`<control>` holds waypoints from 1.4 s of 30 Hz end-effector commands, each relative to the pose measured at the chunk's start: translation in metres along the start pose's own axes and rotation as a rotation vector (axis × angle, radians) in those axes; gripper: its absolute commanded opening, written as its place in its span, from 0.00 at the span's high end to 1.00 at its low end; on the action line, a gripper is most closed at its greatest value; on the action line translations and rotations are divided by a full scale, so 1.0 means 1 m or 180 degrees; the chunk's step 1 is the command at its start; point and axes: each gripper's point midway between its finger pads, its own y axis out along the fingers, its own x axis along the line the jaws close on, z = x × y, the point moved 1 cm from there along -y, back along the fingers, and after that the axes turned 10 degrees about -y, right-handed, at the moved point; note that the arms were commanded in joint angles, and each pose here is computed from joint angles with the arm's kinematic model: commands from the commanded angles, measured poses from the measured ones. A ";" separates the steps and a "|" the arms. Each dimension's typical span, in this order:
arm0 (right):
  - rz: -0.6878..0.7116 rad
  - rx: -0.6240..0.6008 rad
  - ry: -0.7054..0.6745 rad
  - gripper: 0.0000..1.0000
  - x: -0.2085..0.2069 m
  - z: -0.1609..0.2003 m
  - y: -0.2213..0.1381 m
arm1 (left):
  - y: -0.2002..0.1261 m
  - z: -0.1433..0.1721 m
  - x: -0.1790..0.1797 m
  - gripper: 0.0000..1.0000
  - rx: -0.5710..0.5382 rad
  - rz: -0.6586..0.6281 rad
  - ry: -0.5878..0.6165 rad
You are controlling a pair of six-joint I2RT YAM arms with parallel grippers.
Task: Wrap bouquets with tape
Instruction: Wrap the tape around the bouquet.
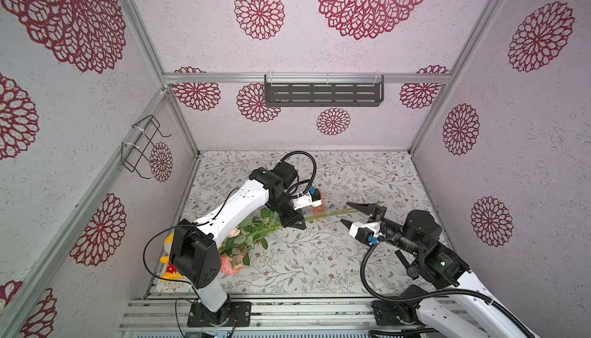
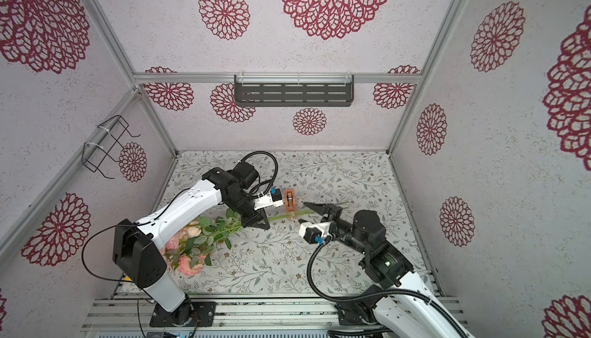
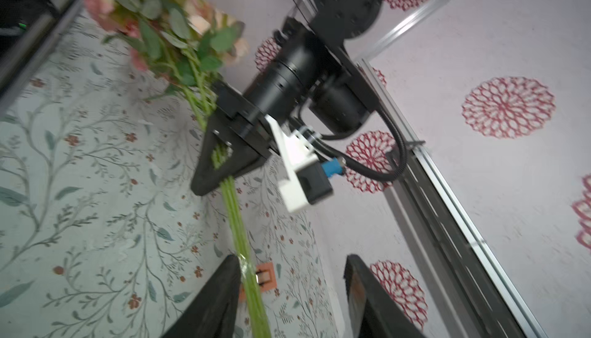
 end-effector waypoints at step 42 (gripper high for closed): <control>-0.0552 0.0021 0.0293 0.45 0.024 0.026 0.052 | 0.003 -0.002 -0.008 1.00 0.0065 0.0169 0.0016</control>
